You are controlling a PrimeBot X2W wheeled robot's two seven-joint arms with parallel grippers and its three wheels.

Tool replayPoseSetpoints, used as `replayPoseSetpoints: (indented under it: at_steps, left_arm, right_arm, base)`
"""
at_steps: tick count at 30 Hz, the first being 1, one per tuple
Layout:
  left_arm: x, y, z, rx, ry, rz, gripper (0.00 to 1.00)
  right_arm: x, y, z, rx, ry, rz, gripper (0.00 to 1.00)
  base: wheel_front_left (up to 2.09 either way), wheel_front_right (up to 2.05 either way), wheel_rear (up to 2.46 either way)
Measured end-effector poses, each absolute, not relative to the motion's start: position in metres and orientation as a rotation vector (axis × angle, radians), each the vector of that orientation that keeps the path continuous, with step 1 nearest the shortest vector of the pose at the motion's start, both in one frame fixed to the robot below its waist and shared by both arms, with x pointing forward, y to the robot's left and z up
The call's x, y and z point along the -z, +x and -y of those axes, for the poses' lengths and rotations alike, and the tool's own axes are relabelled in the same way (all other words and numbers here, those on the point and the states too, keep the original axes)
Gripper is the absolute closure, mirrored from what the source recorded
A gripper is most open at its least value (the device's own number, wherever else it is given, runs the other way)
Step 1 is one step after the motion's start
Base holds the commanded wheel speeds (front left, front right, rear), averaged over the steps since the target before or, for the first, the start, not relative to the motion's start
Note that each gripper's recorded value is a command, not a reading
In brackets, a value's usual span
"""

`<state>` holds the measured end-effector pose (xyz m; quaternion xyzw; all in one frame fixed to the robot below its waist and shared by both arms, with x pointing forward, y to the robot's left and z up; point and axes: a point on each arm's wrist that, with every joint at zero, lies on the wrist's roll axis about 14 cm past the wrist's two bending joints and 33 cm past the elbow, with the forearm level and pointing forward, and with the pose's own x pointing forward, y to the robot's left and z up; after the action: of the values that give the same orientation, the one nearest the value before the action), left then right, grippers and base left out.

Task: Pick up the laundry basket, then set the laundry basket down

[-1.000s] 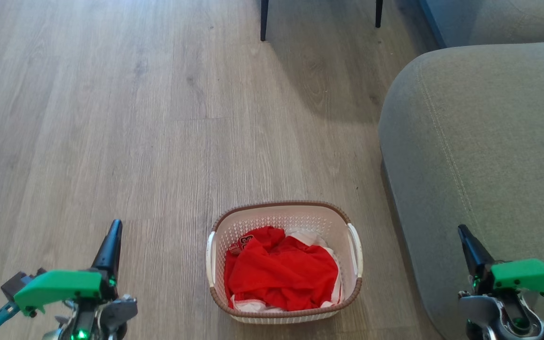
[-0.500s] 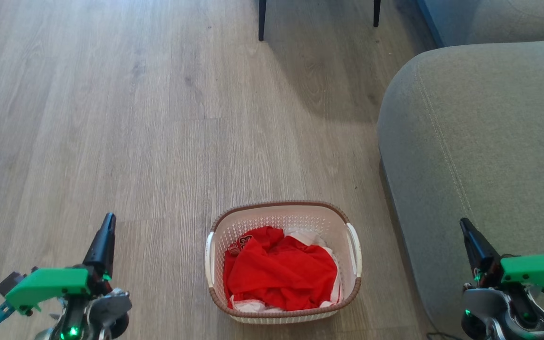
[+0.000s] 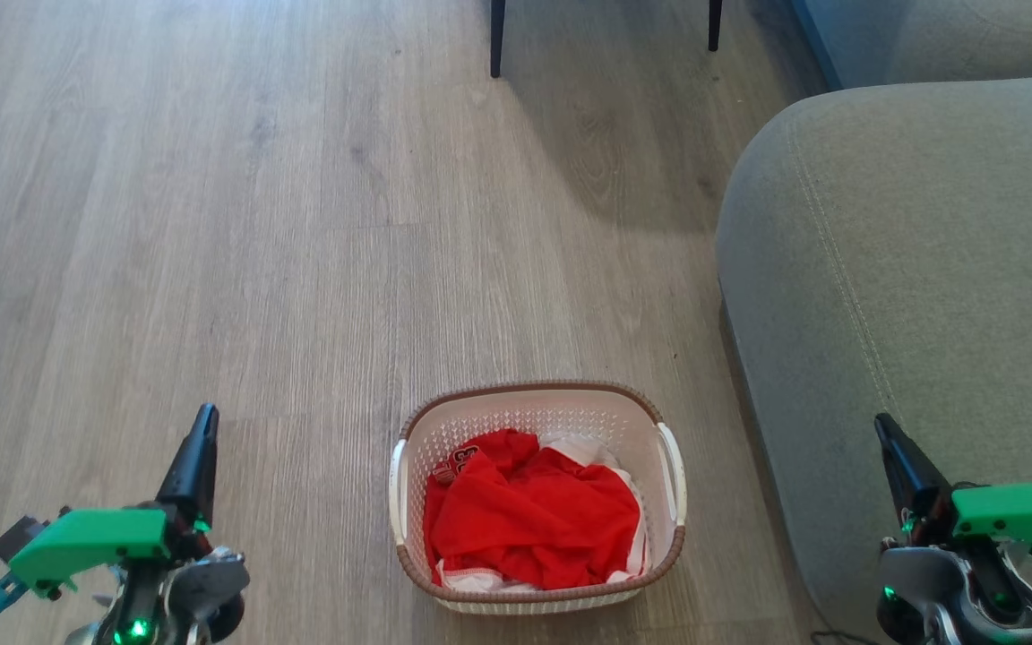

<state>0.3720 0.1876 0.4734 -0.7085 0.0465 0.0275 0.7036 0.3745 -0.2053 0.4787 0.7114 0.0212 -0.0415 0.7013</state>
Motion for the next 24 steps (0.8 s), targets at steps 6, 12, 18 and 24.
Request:
replayPoseSetpoints:
  at_steps: [6, 12, 18, 24]
  left_arm:
    - [-0.4734, 0.3720, -0.1876, -0.061, -1.577, -0.103, 1.00]
    - [-0.4734, 0.3720, -0.1878, -0.062, -1.578, -0.102, 1.00]
    - [-0.4735, 0.3720, -0.1878, -0.060, -1.579, -0.104, 1.00]
    - [-0.4735, 0.3720, -0.1884, -0.060, -1.578, -0.103, 1.00]
  right_arm:
    - [-0.4787, 0.3744, 0.2051, 0.089, 1.584, -0.050, 1.00]
    - [-0.4787, 0.3744, 0.2054, 0.090, 1.584, -0.050, 1.00]
    - [-0.4788, 0.3744, 0.2060, 0.090, 1.585, -0.049, 1.00]
    - [-0.4788, 0.3743, 0.2063, 0.091, 1.584, -0.048, 1.00]
  base:
    - [0.00, 0.00, 0.00]
    - [0.00, 0.00, 0.00]
    - [0.00, 0.00, 0.00]
    - [0.00, 0.00, 0.00]
